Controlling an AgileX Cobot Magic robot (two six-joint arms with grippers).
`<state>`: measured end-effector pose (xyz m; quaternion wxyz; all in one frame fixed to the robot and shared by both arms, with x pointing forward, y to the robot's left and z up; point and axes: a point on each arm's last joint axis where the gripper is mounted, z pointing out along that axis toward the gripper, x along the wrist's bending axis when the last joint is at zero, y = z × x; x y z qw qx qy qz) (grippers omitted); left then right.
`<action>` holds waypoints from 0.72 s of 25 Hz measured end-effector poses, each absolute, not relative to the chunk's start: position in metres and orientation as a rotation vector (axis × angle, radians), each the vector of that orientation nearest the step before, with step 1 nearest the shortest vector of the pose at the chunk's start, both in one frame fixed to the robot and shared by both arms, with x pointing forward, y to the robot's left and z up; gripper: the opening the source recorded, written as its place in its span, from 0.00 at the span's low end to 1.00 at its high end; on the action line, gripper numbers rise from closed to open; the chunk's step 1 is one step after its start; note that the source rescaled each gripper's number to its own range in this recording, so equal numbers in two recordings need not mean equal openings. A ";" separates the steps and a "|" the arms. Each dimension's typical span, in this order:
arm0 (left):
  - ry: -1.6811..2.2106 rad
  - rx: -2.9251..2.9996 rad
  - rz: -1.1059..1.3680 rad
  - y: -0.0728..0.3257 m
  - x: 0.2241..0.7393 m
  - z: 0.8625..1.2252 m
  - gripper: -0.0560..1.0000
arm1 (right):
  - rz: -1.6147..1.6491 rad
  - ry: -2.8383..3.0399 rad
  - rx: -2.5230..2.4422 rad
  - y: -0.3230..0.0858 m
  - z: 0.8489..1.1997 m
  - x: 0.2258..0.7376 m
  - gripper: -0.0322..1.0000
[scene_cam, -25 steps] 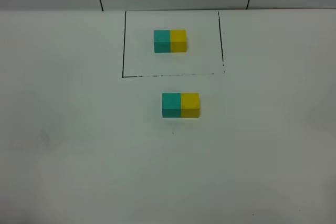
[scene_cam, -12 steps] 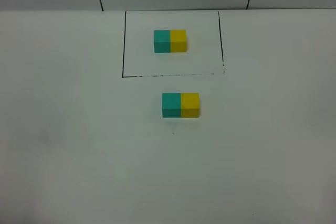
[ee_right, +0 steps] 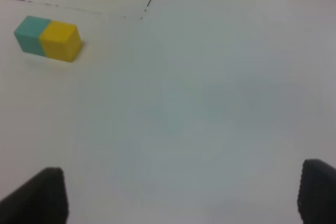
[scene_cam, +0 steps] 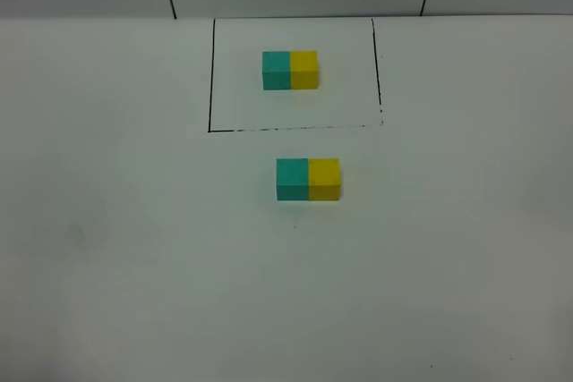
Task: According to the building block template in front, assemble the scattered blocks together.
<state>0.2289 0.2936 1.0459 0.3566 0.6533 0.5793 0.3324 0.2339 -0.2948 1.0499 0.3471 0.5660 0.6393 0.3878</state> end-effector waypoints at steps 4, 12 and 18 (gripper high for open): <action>1.496 1.687 0.858 0.294 0.229 1.046 0.70 | 1.007 1.658 1.469 -0.295 1.050 0.234 0.99; 1.496 1.687 0.858 0.294 0.229 1.046 0.70 | 1.008 1.656 1.472 -0.295 1.050 0.234 0.98; 1.496 1.687 0.858 0.294 0.229 1.046 0.70 | 1.008 1.656 1.472 -0.295 1.050 0.234 0.98</action>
